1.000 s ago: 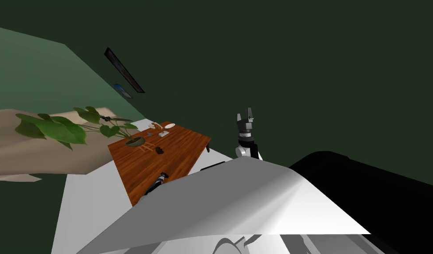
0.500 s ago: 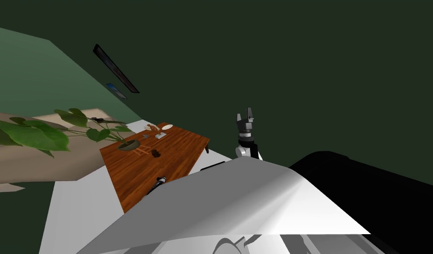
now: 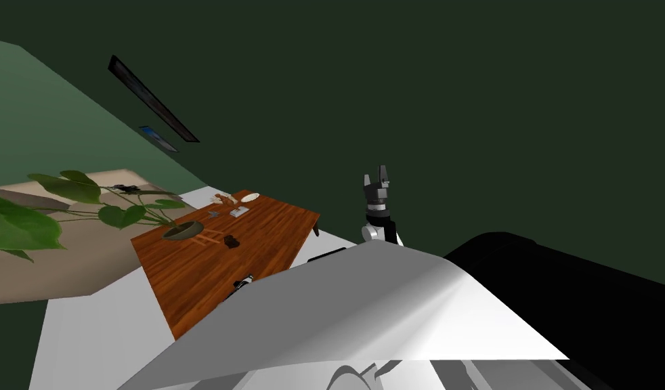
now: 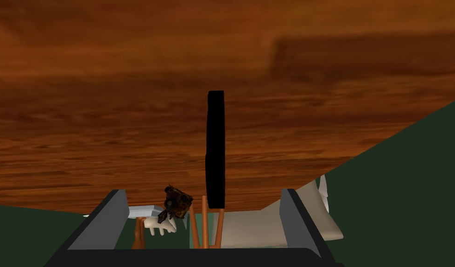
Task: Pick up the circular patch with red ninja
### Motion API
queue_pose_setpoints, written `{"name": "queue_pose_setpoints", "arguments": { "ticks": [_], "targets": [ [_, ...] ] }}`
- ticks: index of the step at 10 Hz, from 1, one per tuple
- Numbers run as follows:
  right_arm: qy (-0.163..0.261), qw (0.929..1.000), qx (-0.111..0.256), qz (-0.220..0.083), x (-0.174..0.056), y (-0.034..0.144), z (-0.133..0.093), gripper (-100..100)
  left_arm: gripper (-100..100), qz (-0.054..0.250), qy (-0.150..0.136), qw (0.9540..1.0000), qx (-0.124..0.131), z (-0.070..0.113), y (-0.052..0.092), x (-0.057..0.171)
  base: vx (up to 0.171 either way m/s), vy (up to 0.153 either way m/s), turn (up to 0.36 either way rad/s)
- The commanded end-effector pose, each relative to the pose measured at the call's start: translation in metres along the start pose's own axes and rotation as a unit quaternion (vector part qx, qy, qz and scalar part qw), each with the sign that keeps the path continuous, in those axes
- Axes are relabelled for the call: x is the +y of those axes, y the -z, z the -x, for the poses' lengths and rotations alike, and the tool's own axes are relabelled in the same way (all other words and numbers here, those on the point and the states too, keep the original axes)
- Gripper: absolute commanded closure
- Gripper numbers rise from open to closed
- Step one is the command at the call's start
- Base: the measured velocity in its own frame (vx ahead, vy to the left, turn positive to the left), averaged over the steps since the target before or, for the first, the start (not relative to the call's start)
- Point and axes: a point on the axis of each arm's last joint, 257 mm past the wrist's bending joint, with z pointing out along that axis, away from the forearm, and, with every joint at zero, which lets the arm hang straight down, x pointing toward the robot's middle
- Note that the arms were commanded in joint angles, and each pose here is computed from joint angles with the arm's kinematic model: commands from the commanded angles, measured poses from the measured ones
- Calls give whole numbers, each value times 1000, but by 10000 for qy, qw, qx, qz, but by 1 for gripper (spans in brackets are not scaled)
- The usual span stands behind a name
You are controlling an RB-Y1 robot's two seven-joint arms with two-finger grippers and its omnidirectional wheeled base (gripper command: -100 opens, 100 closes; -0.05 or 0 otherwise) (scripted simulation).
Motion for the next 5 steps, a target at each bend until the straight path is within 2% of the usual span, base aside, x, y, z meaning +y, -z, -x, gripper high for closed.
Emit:
{"name": "queue_pose_setpoints", "arguments": {
  "ticks": [1, 2, 3, 4, 5],
  "targets": [
    [0, 10000, 0, 0, 0, 0, 0, 0, -100, 29, 29, 10000, 62, -4, 0, -3, -58, 52, -179],
    [1, 10000, 0, -1, 0, 0, 0, 0, -100, 30, 179, 9998, 62, -4, 0, -3, -29, 32, 38],
    [1, 10000, 0, -1, 0, 0, 0, 0, -100, 254, 140, 9995, 116, -6, 1, 16, -44, 36, -298],
    [0, 10000, 0, 0, 0, 0, 0, 0, -100, 201, 174, 9996, 134, -8, 1, 9, -44, 45, -181],
    [1, 10000, 0, -1, 0, 0, 0, 0, -100, 168, 262, 9994, 141, -9, 1, 6, -19, 24, 20]
  ]
}}
